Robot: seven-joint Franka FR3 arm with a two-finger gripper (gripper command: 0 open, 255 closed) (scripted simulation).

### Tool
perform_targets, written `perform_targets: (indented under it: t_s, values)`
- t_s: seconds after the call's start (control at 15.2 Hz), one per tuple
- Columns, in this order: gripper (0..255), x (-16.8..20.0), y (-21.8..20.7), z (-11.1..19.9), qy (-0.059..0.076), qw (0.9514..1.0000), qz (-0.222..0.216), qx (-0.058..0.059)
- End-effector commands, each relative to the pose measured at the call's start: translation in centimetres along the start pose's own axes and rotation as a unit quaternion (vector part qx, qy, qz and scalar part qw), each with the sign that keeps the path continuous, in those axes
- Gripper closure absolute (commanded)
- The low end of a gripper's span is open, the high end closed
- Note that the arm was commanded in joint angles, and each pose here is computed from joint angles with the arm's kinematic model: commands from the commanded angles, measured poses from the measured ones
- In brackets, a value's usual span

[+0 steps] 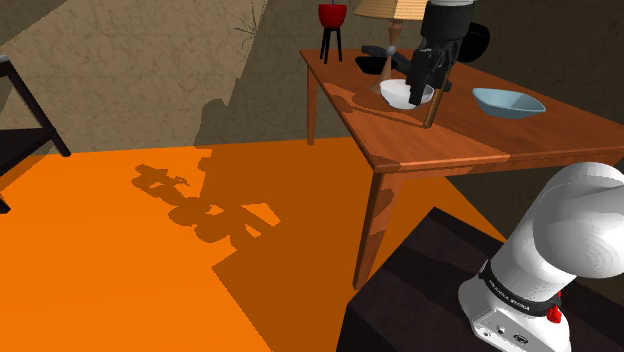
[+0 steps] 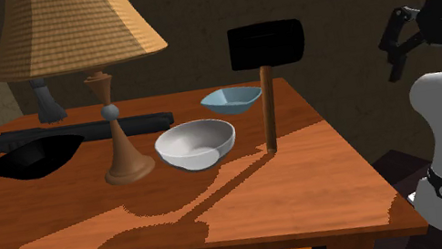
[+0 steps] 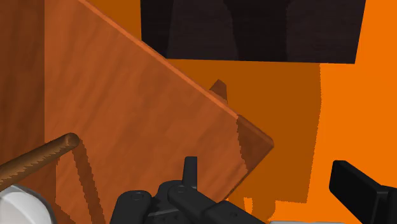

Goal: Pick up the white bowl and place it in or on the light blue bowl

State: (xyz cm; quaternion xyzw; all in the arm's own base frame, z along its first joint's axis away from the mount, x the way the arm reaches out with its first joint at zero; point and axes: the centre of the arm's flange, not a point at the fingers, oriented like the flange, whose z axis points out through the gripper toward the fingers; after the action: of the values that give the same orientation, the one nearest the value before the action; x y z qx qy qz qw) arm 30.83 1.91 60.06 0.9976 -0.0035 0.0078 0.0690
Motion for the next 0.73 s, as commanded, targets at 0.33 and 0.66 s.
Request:
perform_targets:
  t_s: [0.33, 0.66]
  values:
    - [0, 3.6, 5.1, 2.2, 0.003, 1.0, -0.007, 0.002]
    - [0, 7.4, 10.0, 4.4, 0.006, 0.9999, -0.013, 0.005]
